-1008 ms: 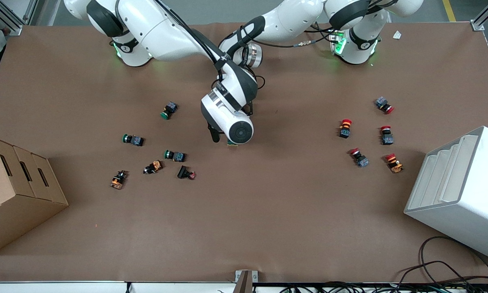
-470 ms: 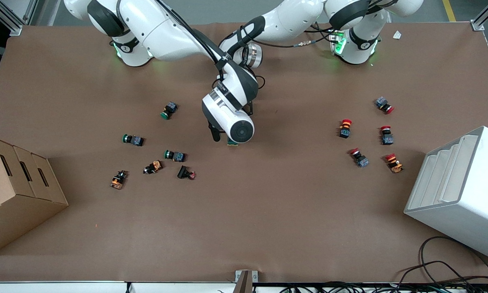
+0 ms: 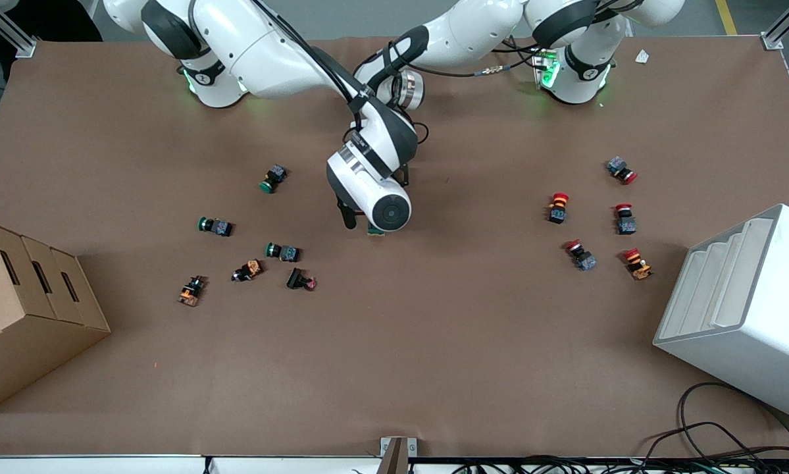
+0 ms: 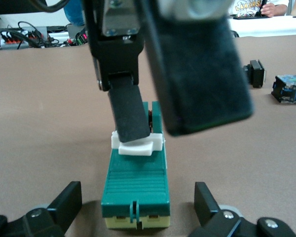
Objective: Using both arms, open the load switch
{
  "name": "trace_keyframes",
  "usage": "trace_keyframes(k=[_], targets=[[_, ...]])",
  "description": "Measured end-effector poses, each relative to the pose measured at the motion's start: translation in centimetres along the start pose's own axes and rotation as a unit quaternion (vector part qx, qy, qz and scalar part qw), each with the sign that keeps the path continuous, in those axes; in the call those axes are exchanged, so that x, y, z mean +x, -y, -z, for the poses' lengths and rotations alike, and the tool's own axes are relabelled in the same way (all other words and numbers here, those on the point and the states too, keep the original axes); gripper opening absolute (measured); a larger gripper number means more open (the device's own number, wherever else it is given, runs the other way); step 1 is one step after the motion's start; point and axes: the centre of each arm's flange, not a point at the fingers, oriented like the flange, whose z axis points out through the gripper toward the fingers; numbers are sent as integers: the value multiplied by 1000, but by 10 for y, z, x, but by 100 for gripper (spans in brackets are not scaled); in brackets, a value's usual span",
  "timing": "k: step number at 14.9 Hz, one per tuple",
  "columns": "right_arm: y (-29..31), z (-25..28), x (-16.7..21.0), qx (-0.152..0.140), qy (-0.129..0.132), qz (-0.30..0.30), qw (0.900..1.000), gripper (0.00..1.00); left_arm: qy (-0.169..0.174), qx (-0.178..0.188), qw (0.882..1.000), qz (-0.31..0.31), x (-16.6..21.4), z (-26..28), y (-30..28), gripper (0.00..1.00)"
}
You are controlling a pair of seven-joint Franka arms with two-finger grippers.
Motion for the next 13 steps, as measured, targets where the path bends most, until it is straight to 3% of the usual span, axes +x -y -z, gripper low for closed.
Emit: trace_keyframes(k=[13], targets=[[0, -5, -3, -1, -3, 1, 1000, 100, 1, 3, 1000, 1, 2, -3, 1, 100]])
